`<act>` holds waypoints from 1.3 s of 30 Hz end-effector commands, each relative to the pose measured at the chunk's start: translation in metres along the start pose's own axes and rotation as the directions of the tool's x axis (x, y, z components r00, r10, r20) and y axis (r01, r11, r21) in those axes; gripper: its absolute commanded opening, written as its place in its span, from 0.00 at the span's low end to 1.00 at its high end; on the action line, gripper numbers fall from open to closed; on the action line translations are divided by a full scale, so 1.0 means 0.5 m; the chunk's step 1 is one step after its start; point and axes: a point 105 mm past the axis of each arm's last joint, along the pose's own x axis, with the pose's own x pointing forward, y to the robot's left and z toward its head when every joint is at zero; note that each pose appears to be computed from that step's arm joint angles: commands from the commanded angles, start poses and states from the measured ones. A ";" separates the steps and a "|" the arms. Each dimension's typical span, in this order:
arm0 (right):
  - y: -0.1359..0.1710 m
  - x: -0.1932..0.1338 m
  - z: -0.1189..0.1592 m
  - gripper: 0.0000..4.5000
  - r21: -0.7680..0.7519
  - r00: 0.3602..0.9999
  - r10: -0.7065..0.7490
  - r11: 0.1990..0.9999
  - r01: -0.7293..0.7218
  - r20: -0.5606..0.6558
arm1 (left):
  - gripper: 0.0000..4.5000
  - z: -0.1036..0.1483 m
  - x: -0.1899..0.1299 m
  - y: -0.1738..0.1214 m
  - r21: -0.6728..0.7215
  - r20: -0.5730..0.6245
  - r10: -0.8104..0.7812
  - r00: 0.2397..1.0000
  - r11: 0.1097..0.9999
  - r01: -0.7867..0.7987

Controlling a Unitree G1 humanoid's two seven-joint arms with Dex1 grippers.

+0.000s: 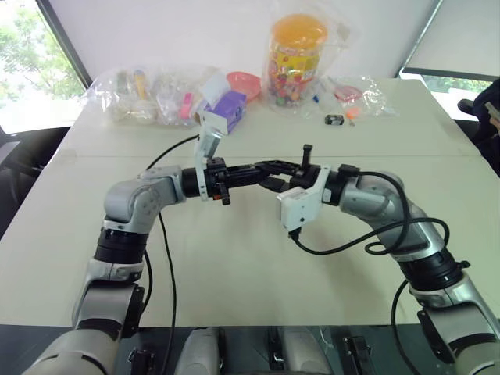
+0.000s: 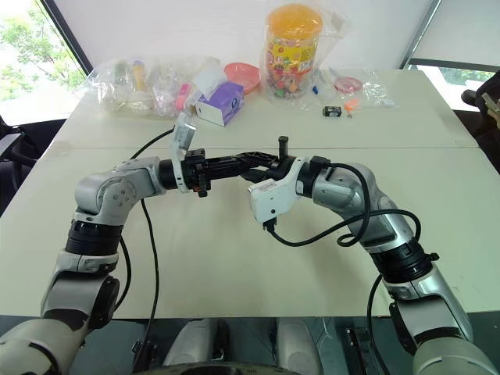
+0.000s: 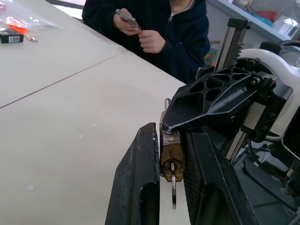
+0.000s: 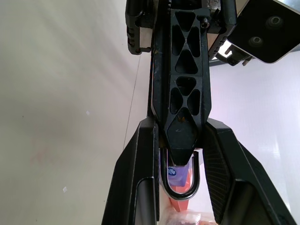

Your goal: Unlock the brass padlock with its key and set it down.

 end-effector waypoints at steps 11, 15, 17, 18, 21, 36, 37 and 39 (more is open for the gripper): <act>-0.034 -0.008 0.020 0.15 -0.027 0.997 -0.065 0.997 0.066 0.040 | 0.03 0.005 -0.017 -0.001 0.008 -0.016 0.012 1.000 1.000 -0.012; -0.033 -0.010 0.015 0.15 -0.033 0.998 -0.059 0.998 0.060 0.032 | 0.03 0.010 -0.026 -0.002 0.023 -0.015 0.010 1.000 1.000 -0.010; -0.032 -0.011 0.013 0.15 -0.033 0.998 -0.058 0.998 0.059 0.029 | 0.14 0.013 -0.032 -0.001 0.018 -0.010 0.012 1.000 1.000 -0.012; -0.033 -0.011 0.013 0.15 -0.033 0.998 -0.059 0.998 0.060 0.029 | 0.26 0.013 -0.032 0.004 0.027 -0.011 0.027 1.000 0.999 -0.027; -0.033 -0.011 0.014 0.15 -0.033 0.998 -0.061 0.998 0.062 0.031 | 0.57 0.012 -0.030 0.008 0.060 -0.020 0.044 0.999 0.997 -0.042; -0.035 -0.009 0.017 0.15 -0.028 0.997 -0.062 0.998 0.063 0.035 | 0.67 0.025 -0.029 0.009 0.028 0.020 0.030 0.999 0.999 -0.031; -0.035 -0.009 0.017 0.15 -0.028 0.997 -0.062 0.998 0.063 0.035 | 0.62 0.027 -0.028 0.009 0.027 0.027 0.029 0.999 0.999 -0.029; -0.034 -0.009 0.017 0.15 -0.029 0.997 -0.061 0.998 0.062 0.036 | 0.47 0.031 -0.027 0.009 0.025 0.036 0.027 0.999 0.999 -0.028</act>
